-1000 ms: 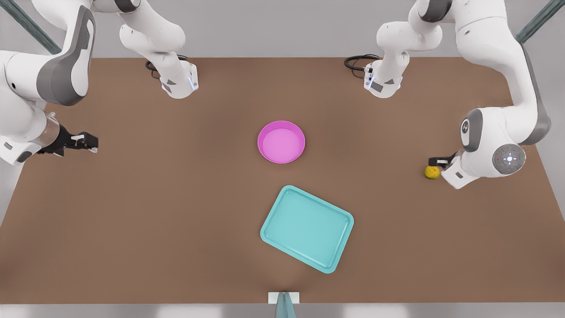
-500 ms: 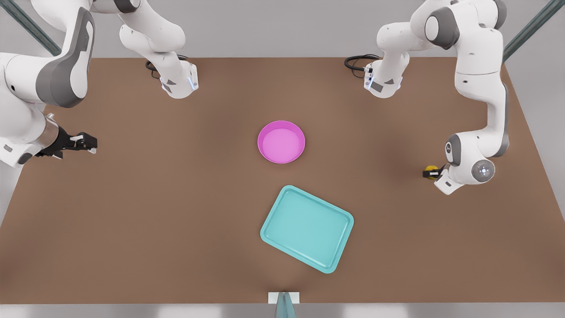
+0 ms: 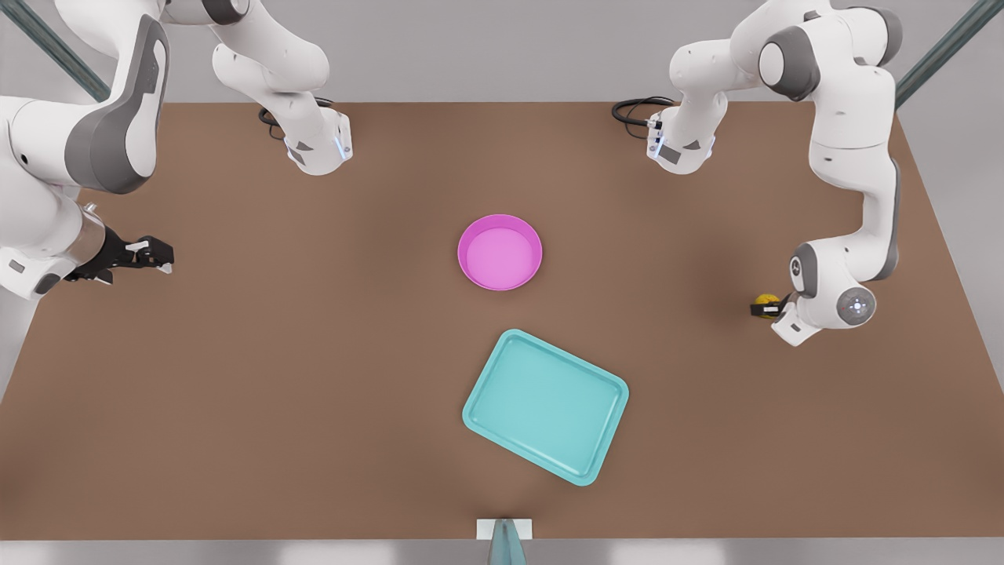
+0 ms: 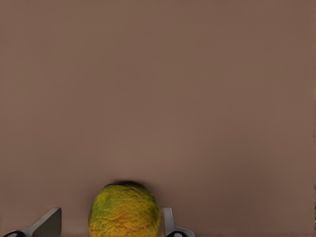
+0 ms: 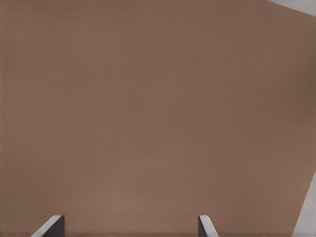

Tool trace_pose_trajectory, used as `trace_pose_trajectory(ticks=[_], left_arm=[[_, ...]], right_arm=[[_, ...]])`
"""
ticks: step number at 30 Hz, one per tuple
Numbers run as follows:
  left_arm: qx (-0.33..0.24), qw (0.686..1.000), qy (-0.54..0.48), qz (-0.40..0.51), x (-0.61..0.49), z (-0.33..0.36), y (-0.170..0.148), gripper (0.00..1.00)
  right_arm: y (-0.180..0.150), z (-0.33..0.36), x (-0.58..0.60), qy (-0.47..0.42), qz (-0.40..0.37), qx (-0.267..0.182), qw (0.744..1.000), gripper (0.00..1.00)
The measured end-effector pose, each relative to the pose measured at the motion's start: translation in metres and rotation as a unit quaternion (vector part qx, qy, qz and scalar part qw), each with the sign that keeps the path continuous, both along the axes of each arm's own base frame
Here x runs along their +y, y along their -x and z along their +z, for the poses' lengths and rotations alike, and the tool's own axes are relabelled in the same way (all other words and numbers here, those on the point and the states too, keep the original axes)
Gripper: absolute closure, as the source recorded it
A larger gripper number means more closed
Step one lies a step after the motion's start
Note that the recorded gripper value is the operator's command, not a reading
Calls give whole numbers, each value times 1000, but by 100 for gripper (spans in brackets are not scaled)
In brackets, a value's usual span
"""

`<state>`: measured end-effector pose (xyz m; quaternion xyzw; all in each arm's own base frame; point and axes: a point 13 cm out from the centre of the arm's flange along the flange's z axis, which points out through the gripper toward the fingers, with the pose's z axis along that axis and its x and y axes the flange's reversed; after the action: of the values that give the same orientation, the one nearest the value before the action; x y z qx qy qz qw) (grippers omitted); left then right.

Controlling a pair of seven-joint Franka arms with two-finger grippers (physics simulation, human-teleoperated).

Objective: Place the orange on the plate with the left arm and the plate on the tray with the right arm

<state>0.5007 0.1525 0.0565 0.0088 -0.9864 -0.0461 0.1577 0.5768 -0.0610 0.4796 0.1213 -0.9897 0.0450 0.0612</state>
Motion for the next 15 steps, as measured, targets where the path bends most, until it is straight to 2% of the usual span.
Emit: trace_pose_trajectory(ticks=[14,15], left_arm=[[27,1000,5,-5,-5,-24,19,0],[27,1000,5,-5,-5,-24,19,7]], right_arm=[[-1,-3,-1,-1,4,3,1000,0],[-1,-3,-1,-1,5,3,1000,0]])
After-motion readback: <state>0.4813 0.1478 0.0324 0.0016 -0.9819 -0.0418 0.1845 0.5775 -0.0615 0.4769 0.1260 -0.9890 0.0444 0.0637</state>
